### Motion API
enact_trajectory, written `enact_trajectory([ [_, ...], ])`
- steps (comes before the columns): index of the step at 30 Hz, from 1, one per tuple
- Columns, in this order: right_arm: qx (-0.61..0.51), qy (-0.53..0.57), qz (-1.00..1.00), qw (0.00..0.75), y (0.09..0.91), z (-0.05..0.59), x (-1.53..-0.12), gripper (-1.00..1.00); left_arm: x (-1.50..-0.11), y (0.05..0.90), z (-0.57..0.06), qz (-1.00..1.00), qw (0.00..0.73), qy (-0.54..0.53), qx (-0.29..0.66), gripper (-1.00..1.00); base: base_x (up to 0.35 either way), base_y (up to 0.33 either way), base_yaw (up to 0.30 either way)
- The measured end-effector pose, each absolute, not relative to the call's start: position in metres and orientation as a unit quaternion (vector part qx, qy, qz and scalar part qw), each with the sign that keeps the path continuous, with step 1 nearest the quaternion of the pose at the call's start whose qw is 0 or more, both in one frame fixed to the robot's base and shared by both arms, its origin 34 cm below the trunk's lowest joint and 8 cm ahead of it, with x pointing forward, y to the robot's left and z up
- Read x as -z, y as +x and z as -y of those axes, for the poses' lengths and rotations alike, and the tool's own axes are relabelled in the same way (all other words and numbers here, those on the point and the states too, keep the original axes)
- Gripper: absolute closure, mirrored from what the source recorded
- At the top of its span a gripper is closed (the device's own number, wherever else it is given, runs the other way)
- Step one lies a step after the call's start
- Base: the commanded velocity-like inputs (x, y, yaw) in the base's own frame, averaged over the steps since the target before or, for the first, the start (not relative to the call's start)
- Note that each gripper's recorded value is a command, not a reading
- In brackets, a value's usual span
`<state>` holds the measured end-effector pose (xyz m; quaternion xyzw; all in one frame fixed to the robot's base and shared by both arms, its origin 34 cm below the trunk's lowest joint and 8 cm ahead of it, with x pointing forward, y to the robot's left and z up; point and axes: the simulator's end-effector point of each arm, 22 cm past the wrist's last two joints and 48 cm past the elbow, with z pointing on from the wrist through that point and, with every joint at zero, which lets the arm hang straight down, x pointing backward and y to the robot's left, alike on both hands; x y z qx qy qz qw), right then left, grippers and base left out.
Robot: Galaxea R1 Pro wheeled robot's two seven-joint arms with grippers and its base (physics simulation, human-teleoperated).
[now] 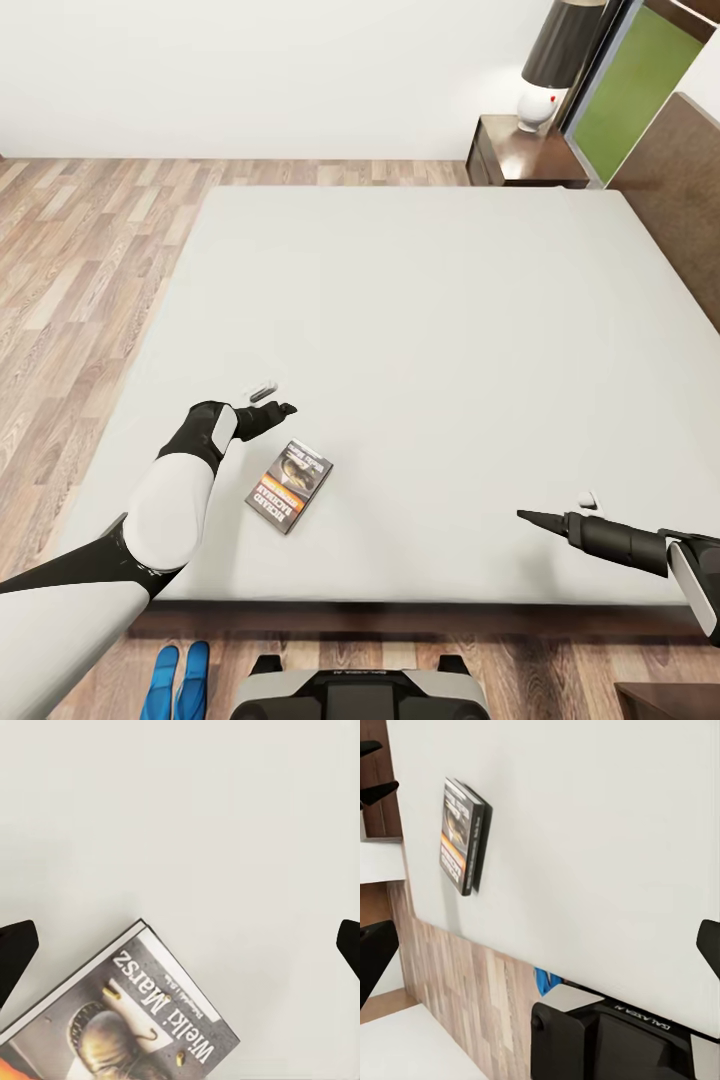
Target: In the bedroom, move the book from the bed onto either nightstand, and place the two sandals side by side next to the bed.
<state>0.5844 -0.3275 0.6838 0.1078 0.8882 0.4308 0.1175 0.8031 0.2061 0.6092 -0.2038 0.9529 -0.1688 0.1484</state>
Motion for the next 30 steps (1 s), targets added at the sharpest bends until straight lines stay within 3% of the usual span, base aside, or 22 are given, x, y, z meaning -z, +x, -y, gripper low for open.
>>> enact_trajectory([
  [30, -0.431, 0.108, -0.888, 0.118, 0.588, 0.327, -0.663, -1.0, -0.588, 0.806, -0.205, -0.953, 0.148, -0.204, 0.17, -1.0, 0.0, 0.0, 0.0],
])
